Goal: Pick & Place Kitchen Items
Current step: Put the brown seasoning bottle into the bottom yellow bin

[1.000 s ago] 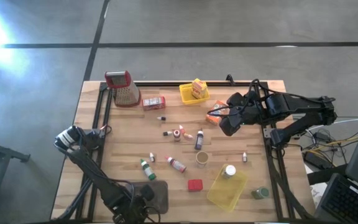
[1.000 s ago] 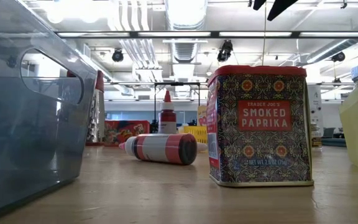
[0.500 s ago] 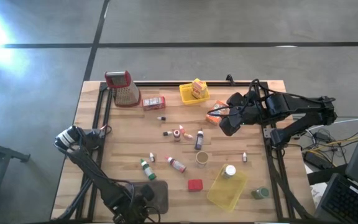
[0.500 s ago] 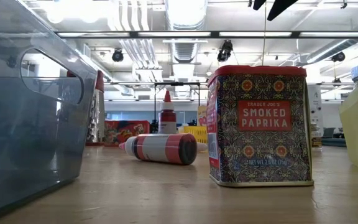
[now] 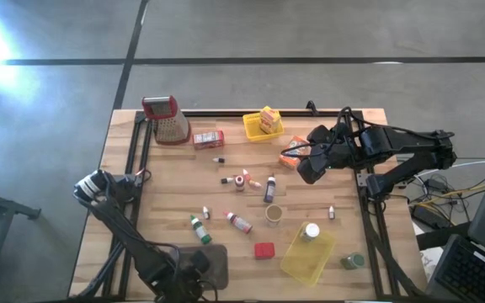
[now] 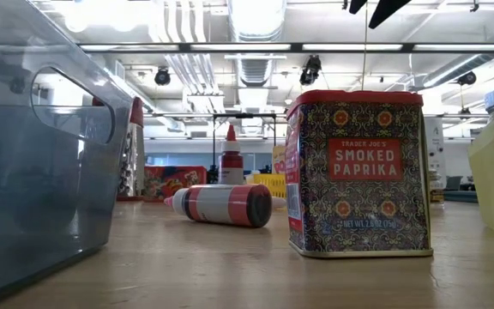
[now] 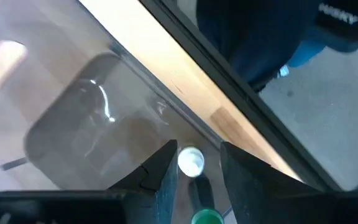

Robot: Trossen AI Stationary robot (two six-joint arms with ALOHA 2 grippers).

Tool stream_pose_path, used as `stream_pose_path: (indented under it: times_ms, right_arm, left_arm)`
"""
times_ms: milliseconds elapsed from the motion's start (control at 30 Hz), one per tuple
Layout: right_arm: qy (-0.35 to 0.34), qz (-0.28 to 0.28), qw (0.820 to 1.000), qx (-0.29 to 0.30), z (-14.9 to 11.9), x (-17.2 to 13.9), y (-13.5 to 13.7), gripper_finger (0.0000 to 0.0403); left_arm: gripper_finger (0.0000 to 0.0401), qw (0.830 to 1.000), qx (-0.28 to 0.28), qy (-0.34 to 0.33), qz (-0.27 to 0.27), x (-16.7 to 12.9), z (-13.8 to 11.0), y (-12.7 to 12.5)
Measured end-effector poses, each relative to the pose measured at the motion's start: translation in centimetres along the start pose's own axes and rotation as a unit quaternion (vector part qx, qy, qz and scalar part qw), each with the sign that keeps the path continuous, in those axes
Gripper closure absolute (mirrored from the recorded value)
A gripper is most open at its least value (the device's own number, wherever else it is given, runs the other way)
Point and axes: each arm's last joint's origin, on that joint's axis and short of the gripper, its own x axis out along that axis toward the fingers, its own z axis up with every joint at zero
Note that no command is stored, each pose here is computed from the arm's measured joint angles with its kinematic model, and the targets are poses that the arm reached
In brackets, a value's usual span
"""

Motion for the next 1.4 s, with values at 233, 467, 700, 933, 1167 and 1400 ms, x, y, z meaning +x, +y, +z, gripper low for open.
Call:
stream_pose_path:
  times_ms: [233, 467, 700, 933, 1167, 1400]
  right_arm:
    - [0.0, 0.0, 1.0, 0.0, 0.0, 0.0, 0.0, 0.0039]
    - [0.0, 0.0, 1.0, 0.0, 0.0, 0.0, 0.0, 0.0039]
    - [0.0, 0.001, 1.0, 0.0, 0.0, 0.0, 0.0, 0.0039]
    - [-0.001, 0.0, 1.0, 0.0, 0.0, 0.0, 0.0, 0.0039]
    - [-0.001, 0.001, 1.0, 0.0, 0.0, 0.0, 0.0, 0.0039]
    - [-0.001, 0.001, 1.0, 0.001, 0.0, 0.0, 0.0, 0.0039]
  left_arm:
    - [0.0275, 0.992, -0.054, -0.017, 0.11, -2.4, 1.4, 1.1]
    - [0.0284, 0.951, -0.153, -0.076, 0.256, -3.9, 2.7, 4.1]
    - [0.031, 0.916, -0.177, -0.095, 0.348, -6.6, 2.6, 8.4]
    - [0.0323, 0.878, -0.208, -0.142, 0.407, -11.7, 1.0, 13.1]
    - [0.0323, 0.841, -0.274, -0.231, 0.405, -15.4, -3.3, 19.4]
    - [0.0322, 0.763, -0.376, -0.286, 0.44, -18.4, -9.3, 23.9]
